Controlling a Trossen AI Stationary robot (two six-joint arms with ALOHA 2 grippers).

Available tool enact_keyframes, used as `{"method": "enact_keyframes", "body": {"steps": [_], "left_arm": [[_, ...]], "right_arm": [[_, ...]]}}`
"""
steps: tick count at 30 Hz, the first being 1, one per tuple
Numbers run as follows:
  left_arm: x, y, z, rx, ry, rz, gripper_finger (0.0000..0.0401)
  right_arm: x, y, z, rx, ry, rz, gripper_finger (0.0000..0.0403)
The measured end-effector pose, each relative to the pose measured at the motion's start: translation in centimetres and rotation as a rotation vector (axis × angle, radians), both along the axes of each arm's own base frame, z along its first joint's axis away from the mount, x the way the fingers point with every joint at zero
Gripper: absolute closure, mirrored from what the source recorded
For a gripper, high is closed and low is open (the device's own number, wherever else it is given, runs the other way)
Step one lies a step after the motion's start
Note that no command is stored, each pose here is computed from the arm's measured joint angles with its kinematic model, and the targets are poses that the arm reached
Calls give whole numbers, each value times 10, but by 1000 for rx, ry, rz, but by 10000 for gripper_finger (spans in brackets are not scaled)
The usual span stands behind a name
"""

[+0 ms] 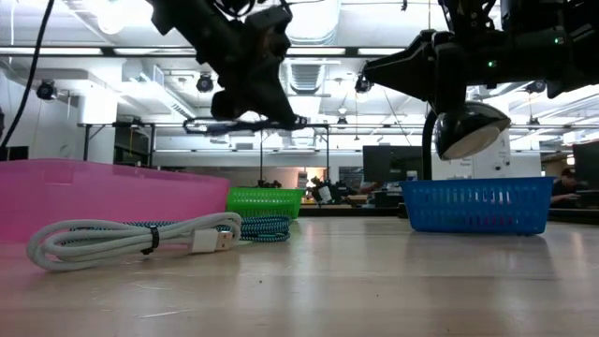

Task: Pick and place items into bin
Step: Put the dark blue charger cable into the pink bin

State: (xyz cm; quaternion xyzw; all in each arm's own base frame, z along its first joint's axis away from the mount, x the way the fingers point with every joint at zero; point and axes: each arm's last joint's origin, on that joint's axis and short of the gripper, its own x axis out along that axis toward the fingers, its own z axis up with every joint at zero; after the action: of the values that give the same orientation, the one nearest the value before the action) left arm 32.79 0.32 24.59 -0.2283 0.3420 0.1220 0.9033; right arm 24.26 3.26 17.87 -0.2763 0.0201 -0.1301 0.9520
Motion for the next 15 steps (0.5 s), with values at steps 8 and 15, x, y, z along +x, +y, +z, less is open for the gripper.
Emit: {"method": "enact_keyframes", "body": {"steps": [8,15], "left_arm": [[-6,0,13,2,-45,0,399],[-11,2,10,45,4,52,399]], "right_arm": [[0,0,0,0,-1,0,207],[0,0,0,-1,4,0,207]]}}
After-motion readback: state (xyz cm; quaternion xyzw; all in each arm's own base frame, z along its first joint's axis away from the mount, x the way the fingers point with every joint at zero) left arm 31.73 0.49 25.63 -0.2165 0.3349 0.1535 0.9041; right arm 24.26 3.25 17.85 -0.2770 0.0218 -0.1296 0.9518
